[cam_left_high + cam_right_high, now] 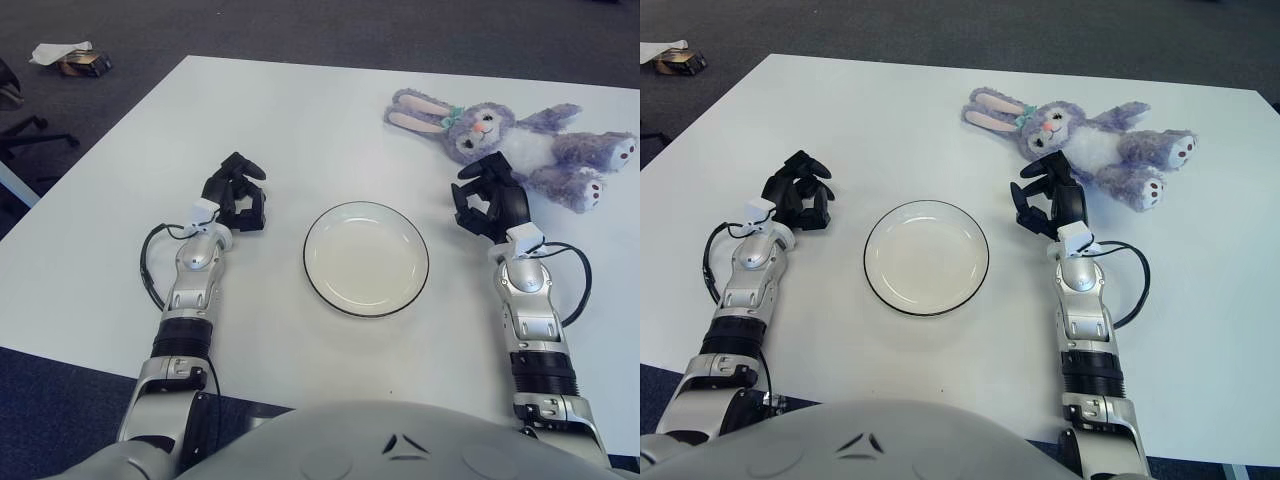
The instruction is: Put the doll into the plate.
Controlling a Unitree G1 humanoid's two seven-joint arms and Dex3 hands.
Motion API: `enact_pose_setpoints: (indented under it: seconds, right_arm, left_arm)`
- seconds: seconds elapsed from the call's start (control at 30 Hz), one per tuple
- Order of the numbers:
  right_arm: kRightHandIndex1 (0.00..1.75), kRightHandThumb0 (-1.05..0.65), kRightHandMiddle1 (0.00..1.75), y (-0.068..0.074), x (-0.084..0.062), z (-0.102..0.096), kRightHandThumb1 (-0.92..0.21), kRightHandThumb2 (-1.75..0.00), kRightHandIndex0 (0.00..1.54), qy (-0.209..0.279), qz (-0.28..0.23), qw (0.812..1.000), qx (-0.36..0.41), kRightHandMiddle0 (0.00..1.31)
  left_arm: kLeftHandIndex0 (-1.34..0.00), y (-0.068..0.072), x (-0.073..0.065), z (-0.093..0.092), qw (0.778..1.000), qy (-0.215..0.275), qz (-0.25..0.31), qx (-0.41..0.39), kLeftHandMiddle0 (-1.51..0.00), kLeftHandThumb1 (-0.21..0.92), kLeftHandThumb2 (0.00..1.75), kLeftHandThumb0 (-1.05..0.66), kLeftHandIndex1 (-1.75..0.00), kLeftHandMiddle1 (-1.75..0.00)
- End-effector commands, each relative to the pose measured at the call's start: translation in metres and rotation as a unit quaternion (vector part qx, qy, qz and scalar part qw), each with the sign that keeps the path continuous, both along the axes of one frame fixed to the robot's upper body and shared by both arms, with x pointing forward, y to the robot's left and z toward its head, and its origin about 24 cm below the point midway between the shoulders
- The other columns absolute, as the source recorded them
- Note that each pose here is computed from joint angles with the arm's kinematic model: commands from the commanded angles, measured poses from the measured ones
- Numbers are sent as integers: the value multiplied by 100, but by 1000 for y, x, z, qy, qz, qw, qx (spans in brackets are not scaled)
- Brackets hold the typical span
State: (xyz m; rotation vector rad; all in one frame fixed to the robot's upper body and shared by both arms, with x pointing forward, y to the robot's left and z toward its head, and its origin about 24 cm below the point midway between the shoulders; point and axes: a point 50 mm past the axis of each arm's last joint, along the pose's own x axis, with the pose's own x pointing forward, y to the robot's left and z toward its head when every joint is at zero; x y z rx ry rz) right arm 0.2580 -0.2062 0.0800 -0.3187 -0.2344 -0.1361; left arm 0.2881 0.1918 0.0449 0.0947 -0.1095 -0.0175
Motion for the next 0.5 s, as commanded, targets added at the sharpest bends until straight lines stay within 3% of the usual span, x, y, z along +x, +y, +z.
enact_pose_setpoints:
  seconds: [0.0, 0.4, 0.47]
  right_arm:
    - [157, -1, 164, -6, -5, -1, -92, -45, 28, 14, -26, 999, -25, 19]
    - [160, -1, 161, -17, -2, 17, -92, -45, 24, 27, -113, 987, -108, 22]
    - [143, -24, 151, -17, -2, 22, -73, -70, 30, 24, -124, 984, -125, 12]
  left_arm:
    - [-54, -2, -15, -29, 998, 53, 13, -15, -55, 25, 141, -1, -175, -175]
    - [-54, -3, -13, -29, 998, 54, 13, -15, -55, 25, 141, -1, -175, -175]
    - [-54, -3, -13, -30, 998, 54, 13, -15, -55, 25, 141, -1, -175, -175]
